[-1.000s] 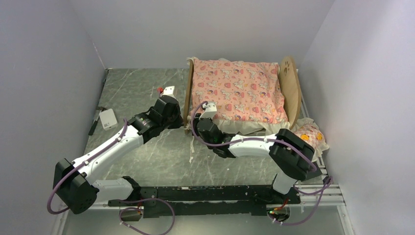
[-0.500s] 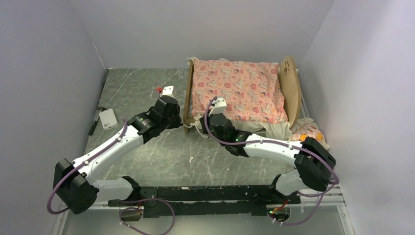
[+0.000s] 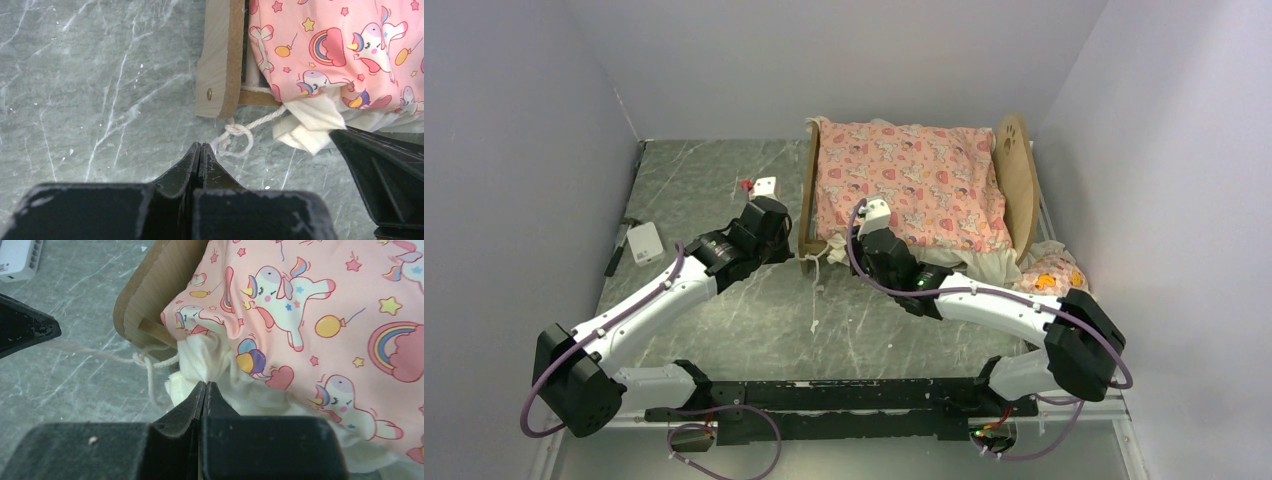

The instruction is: Set up the pet bed

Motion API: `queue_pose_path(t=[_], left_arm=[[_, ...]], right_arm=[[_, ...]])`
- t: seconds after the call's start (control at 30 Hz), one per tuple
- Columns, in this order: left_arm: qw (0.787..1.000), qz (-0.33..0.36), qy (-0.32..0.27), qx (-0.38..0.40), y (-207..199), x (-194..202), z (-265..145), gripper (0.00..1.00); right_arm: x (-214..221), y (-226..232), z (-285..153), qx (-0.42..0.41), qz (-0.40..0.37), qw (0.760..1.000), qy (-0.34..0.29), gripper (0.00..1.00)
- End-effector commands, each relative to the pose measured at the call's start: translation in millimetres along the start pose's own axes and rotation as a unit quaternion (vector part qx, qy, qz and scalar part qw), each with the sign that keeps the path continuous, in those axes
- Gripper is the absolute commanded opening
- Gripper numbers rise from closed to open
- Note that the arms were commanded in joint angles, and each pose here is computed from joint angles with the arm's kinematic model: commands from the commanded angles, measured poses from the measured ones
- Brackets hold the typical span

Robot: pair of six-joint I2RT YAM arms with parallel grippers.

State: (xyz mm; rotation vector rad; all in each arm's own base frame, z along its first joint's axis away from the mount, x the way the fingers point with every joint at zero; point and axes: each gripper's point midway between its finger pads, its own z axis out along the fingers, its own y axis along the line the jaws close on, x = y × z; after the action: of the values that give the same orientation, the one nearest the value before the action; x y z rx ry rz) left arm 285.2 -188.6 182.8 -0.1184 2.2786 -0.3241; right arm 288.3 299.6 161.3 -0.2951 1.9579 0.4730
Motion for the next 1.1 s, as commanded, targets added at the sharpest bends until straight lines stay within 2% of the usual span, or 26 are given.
queue_pose_path(t=[0.0, 0.03, 0.2, 0.3, 0.5, 0.57, 0.67, 0.8, 0.97, 1.03, 1.07], left_arm=[[1.0, 0.009, -0.009, -0.015, 6.5, -2.9, 0.1, 0.0], [1.0, 0.009, -0.008, -0.012, 4.7, -3.4, -0.2, 0.0], [1.0, 0.007, -0.009, 0.01, -5.8, -7.6, -1.3, 0.0], [1.0, 0.006, -0.007, 0.02, -10.9, -8.4, -1.0, 0.0], [0.999, 0.003, -0.004, 0.034, -17.6, -9.6, -0.9, 0.0], [0.999, 0.003, -0.004, 0.037, -19.2, -10.3, -1.0, 0.0], [0.999, 0.002, -0.006, 0.04, -21.1, -12.3, -2.1, 0.0], [0.999, 0.004, -0.01, 0.04, -21.3, -15.6, -4.4, 0.0], [0.999, 0.005, -0.014, 0.044, -23.2, -18.9, -6.5, 0.0], [0.999, 0.004, -0.014, 0.043, -22.8, -19.3, -7.0, 0.0], [0.999, 0.004, -0.015, 0.042, -22.1, -19.8, -7.6, 0.0]], right_arm=[[-13.1, -2.6, -8.4, -0.01, -0.04, 0.999, -0.01, 0.0], [-10.6, 0.1, -8.4, -0.02, -0.046, 0.999, -0.006, 0.03], [14.9, 13.5, -9.8, -0.059, -0.05, 0.997, 0.014, 0.35], [26.7, 31.6, -16.2, -0.095, -0.04, 0.995, -0.012, 0.43], [63.8, 60.1, -19.5, -0.155, -0.016, 0.987, -0.044, 0.48], [69.8, 68.5, -13.2, -0.167, -0.015, 0.984, -0.054, 0.53], [74.9, 71.6, 2.4, -0.157, -0.011, 0.986, -0.061, 0.59], [69.9, 74.7, 20.4, -0.142, -0.013, 0.986, -0.085, 0.62], [66.4, 84.2, 38.0, -0.14, -0.019, 0.985, -0.096, 0.62], [66.9, 88.4, 43.8, -0.142, -0.021, 0.985, -0.094, 0.57], [69.3, 89.0, 47.2, -0.14, -0.023, 0.986, -0.09, 0.52]])
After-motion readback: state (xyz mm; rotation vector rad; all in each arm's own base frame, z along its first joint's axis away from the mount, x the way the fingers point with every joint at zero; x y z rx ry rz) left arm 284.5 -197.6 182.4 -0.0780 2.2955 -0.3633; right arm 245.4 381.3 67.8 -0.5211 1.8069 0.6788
